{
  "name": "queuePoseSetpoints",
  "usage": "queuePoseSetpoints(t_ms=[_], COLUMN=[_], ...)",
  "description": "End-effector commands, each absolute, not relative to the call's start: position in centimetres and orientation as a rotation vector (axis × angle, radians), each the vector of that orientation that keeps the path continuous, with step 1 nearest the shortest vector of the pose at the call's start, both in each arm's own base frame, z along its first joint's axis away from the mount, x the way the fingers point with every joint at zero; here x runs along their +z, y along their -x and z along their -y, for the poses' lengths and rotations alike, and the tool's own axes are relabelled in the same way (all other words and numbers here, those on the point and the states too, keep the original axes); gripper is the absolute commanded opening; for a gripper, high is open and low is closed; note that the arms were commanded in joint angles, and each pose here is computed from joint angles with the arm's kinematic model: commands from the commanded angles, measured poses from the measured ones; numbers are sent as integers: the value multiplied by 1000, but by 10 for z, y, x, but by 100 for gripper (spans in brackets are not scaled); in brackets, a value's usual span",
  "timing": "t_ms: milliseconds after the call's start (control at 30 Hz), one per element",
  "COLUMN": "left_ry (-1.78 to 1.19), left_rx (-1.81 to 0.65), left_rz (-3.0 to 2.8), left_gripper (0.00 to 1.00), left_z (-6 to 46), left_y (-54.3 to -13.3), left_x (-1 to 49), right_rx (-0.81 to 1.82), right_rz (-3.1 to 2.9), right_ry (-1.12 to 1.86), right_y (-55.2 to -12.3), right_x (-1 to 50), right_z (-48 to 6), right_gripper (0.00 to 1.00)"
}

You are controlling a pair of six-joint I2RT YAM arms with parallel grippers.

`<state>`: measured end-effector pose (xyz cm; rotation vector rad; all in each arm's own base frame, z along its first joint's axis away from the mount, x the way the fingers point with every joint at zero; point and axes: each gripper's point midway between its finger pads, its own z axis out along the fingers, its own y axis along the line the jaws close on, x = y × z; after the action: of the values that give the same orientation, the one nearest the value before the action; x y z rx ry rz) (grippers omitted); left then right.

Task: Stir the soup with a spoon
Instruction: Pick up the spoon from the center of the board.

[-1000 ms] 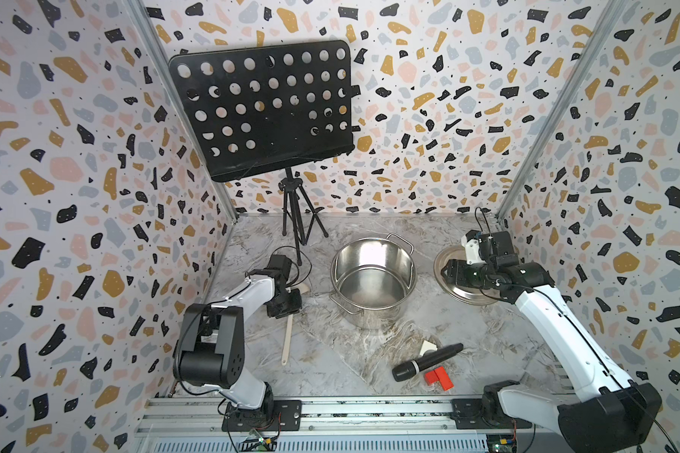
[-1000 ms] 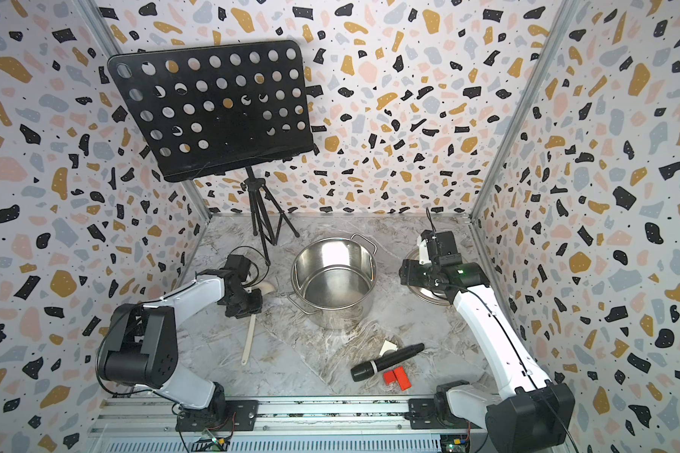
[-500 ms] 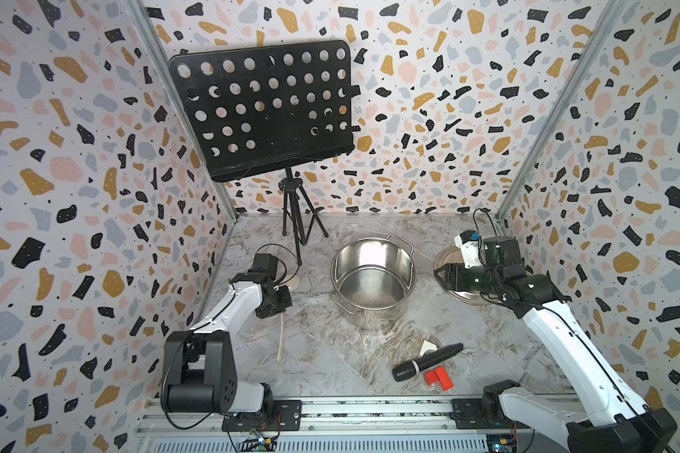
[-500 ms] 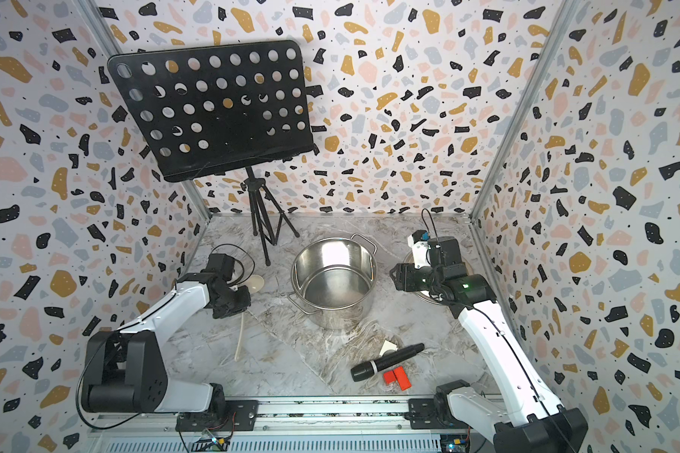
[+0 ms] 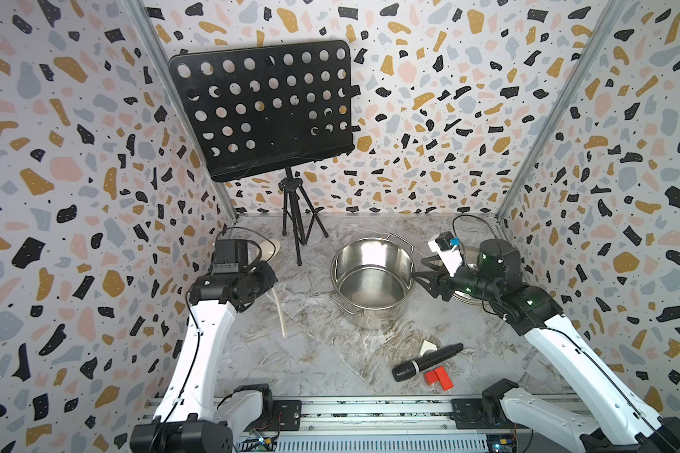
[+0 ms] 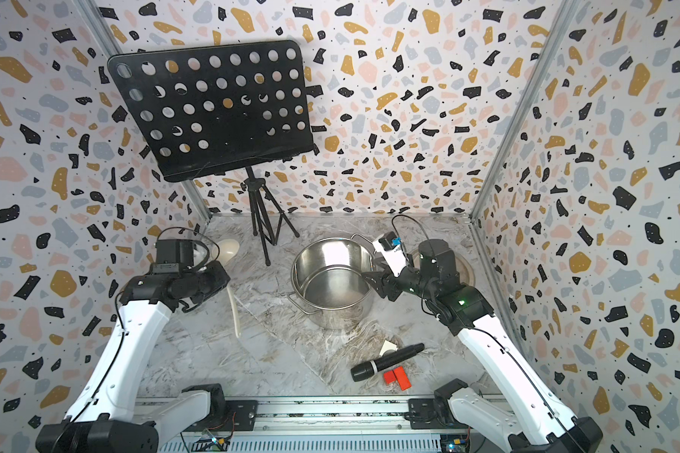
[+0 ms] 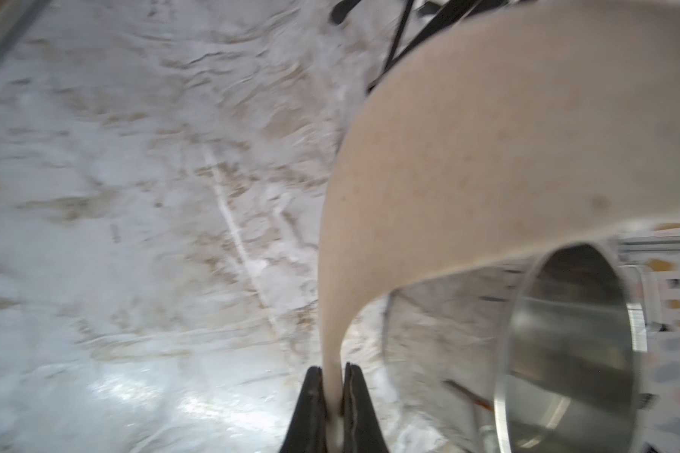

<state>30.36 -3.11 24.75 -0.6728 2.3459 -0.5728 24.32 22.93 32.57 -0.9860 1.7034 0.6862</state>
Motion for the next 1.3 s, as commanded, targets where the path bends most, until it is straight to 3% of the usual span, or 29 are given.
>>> queuePoseSetpoints(t_ms=[0, 233, 433, 800, 1000, 1267], left_ry=[721, 593, 470, 435, 434, 448], left_rx=[-1071, -1460, -1700, -1768, -1788, -1785], left_rz=[-2220, -2153, -2199, -2264, -2259, -2251], left_gripper=[0, 0, 0, 0, 0, 0], left_z=[92, 184, 240, 262, 266, 264], left_y=[-321, -321, -305, -288, -285, -282], left_x=[289, 346, 367, 361, 361, 357], right_rx=[561, 208, -57, -192, -144, -131], right_rz=[-1321, -944, -693, -478, -395, -329], right_ry=[1236, 1556, 1690, 1482, 1551, 1555], right_y=[-226, -207, -204, -202, -185, -173], right_x=[357, 344, 327, 374, 363, 366], right_z=[-254, -276, -283, -311, -328, -341], right_gripper=[58, 62, 63, 60, 59, 43])
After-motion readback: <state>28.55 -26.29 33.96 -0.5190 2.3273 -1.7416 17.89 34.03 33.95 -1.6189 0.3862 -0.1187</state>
